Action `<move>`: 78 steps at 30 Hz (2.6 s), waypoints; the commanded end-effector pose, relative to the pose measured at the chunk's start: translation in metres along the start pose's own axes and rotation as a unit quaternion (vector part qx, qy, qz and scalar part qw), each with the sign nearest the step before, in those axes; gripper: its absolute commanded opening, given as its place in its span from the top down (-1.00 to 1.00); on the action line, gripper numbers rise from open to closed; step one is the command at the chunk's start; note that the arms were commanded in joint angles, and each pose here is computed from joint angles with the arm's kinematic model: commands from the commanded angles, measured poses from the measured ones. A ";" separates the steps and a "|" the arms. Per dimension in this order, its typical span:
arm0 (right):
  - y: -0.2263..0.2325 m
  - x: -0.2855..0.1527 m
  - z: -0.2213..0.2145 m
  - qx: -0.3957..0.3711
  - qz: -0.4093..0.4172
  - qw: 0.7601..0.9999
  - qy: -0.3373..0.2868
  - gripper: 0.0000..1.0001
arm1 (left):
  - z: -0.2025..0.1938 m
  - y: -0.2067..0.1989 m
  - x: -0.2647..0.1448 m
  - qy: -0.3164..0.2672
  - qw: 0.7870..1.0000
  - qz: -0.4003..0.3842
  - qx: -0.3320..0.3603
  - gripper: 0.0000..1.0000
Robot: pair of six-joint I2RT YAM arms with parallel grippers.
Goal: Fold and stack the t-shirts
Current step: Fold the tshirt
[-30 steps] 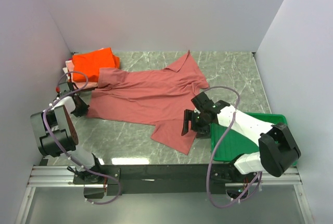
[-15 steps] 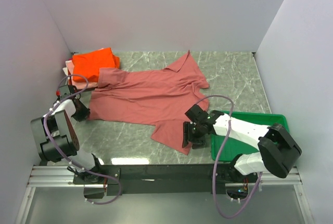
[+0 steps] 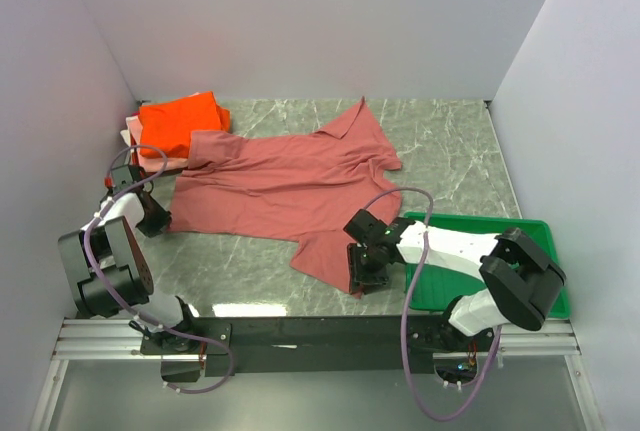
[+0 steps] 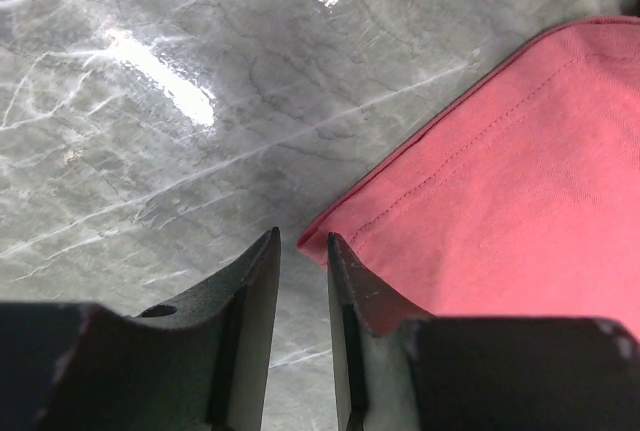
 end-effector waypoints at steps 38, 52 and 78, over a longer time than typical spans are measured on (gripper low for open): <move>-0.007 0.006 -0.008 -0.011 -0.038 0.999 0.001 1.00 | 0.003 0.000 -0.008 -0.008 1.000 -0.007 -0.017 0.04; -0.005 0.012 -0.011 -0.011 -0.037 0.999 0.017 1.00 | 0.015 -0.009 0.007 -0.006 1.000 -0.015 -0.014 0.08; -0.005 0.014 -0.011 -0.013 -0.042 0.999 0.023 1.00 | -0.013 -0.010 0.007 0.029 0.999 -0.032 0.004 0.99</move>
Point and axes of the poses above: each gripper's point midway between its finger pads, its own x axis out along the fingers, its own y axis along the line the jaws close on, z = x × y, the point moved 1 cm from there along -x, back along the fingers, and after that the axes turned 3 degrees about x, right-handed, at the moved point
